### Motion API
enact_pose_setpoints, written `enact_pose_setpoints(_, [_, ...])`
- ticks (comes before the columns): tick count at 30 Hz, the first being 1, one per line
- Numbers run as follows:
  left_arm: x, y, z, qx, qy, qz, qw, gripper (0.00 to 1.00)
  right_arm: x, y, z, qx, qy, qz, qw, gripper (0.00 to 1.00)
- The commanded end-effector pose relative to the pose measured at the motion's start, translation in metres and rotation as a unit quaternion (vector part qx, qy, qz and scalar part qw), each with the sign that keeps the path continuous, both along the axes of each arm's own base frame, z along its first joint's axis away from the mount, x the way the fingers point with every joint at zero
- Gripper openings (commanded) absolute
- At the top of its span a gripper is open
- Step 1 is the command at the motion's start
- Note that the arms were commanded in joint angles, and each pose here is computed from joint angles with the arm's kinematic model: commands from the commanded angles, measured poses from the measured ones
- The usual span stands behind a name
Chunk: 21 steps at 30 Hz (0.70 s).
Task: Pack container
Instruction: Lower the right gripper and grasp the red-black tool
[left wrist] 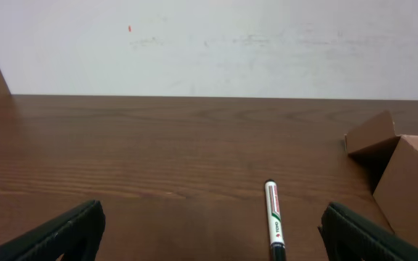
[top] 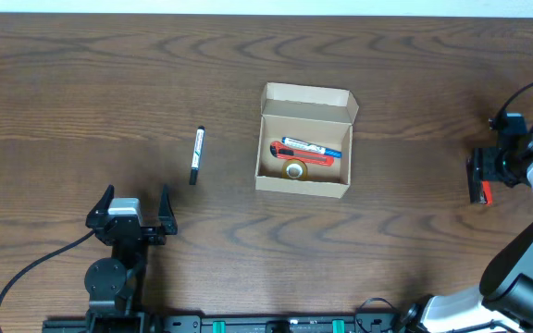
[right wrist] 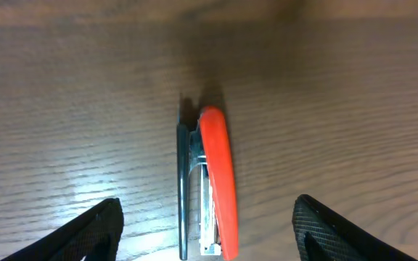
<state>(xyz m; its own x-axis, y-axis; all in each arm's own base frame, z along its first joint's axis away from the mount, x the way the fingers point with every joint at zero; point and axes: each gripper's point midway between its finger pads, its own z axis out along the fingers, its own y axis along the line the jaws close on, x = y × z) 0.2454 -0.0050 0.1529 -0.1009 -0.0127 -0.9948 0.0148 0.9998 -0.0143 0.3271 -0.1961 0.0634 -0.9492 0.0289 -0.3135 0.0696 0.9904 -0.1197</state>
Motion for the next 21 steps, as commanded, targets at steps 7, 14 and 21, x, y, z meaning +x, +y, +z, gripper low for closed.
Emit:
enact_pose_setpoints(7, [-0.002,0.005,-0.017,-0.001,0.030,0.014,0.999,0.95,-0.017,0.007,-0.047,0.044,0.062,-0.020,0.997,0.68])
enact_pose_setpoints(14, [-0.002,0.005,-0.017,-0.001,0.030,0.014,0.999,0.95,-0.018,0.006,-0.053,0.045,0.069,-0.022,0.996,0.67])
enact_pose_setpoints(21, [-0.002,0.005,-0.017,-0.001,0.030,0.014,0.999,0.95,-0.017,0.004,-0.055,0.044,0.068,-0.024,0.996,0.66])
